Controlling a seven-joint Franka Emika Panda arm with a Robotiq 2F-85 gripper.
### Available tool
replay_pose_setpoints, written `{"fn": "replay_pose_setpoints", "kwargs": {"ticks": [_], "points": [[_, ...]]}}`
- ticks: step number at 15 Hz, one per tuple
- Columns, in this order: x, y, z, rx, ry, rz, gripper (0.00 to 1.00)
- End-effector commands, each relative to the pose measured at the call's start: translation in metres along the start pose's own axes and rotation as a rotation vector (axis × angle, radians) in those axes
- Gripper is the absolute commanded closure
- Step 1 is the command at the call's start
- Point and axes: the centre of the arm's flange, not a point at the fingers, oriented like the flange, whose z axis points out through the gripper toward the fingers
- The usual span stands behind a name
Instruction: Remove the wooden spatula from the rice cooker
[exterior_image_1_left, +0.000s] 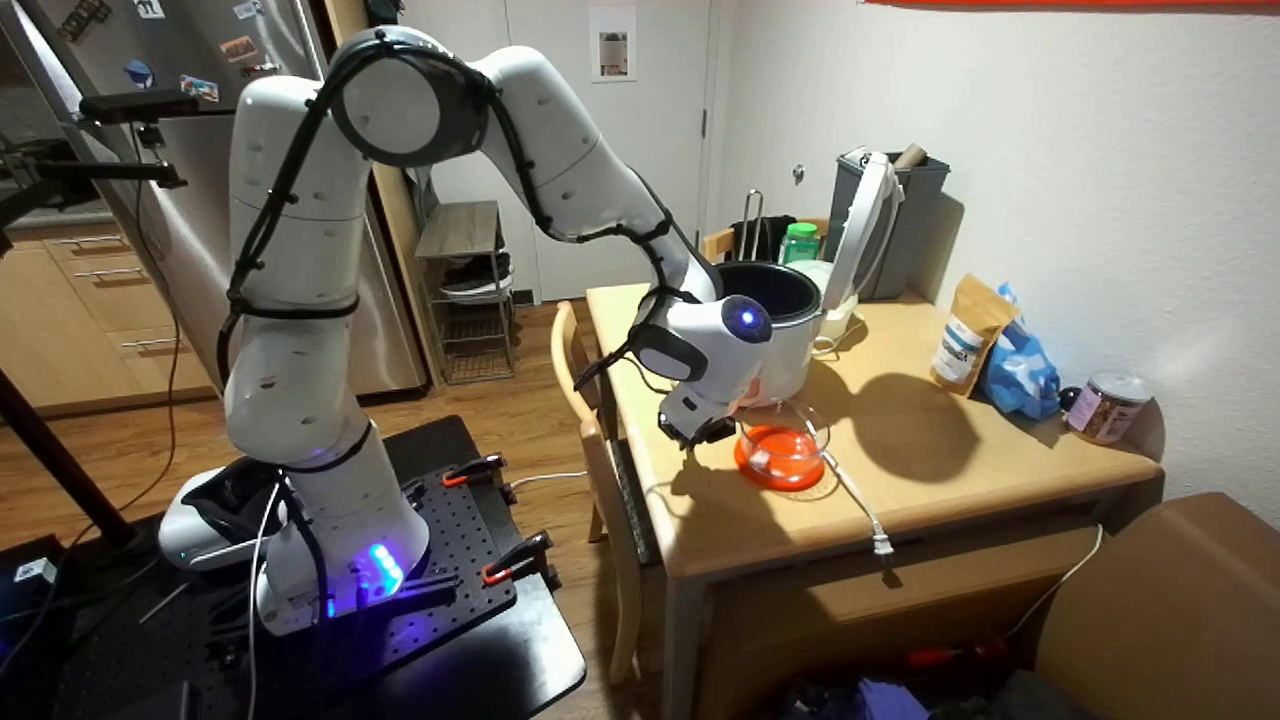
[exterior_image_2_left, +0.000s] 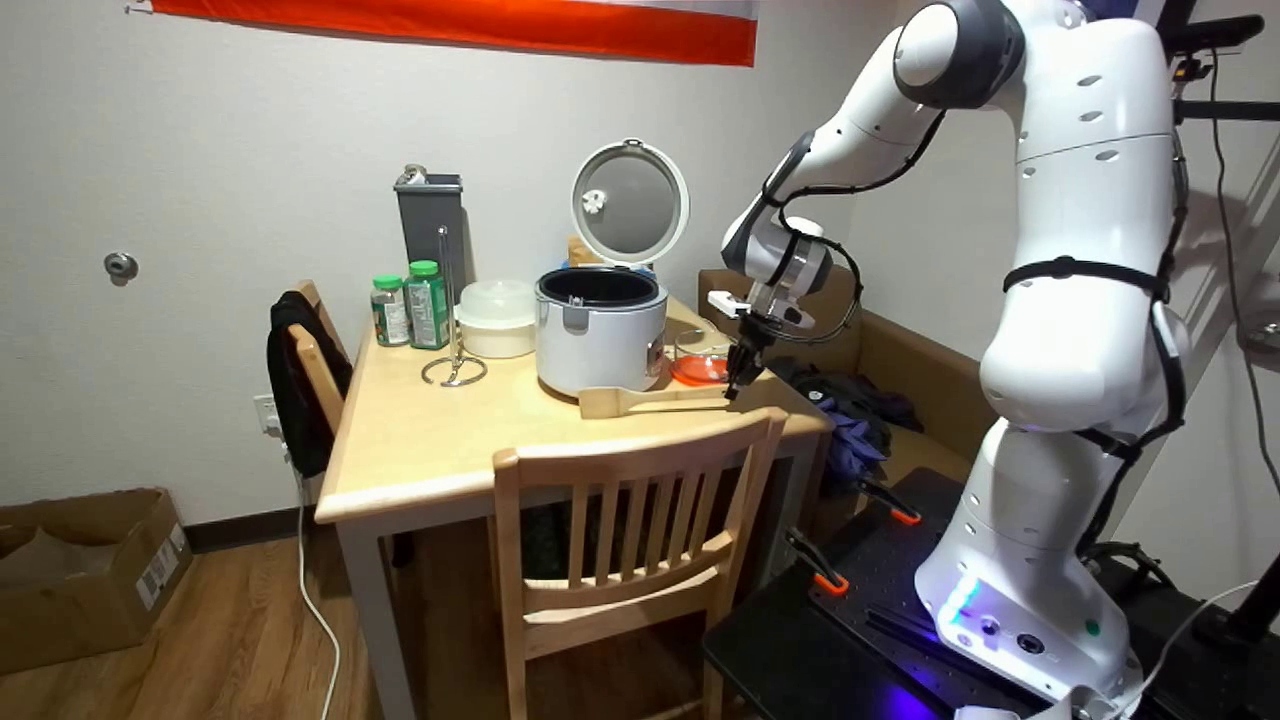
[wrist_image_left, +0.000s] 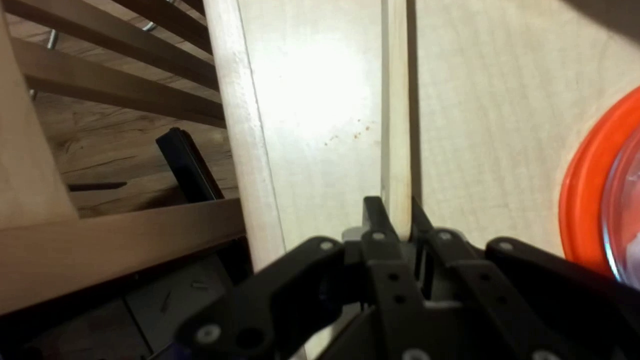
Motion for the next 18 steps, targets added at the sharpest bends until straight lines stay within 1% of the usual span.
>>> {"fn": "replay_pose_setpoints", "kwargs": {"ticks": [1, 2, 3, 4, 5, 6, 8, 11, 13, 15, 18], "points": [[-0.001, 0.000, 0.001, 0.025, 0.012, -0.005, 0.97], [-0.002, 0.000, 0.001, 0.026, 0.013, -0.005, 0.97], [-0.002, -0.001, 0.000, 0.027, 0.015, -0.008, 0.91], [-0.002, -0.001, 0.000, 0.027, 0.015, -0.010, 0.73], [-0.003, -0.002, -0.001, 0.028, 0.016, -0.012, 0.66], [-0.003, -0.002, -0.002, 0.028, 0.018, -0.013, 0.55], [-0.002, -0.003, -0.004, 0.030, 0.023, -0.010, 0.42], [-0.002, -0.005, -0.016, 0.051, 0.031, -0.011, 0.18], [-0.007, -0.005, -0.039, 0.087, 0.048, -0.029, 0.10], [-0.016, -0.001, -0.072, 0.133, 0.080, -0.074, 0.00], [-0.037, 0.003, -0.126, 0.210, 0.126, -0.146, 0.00]]}}
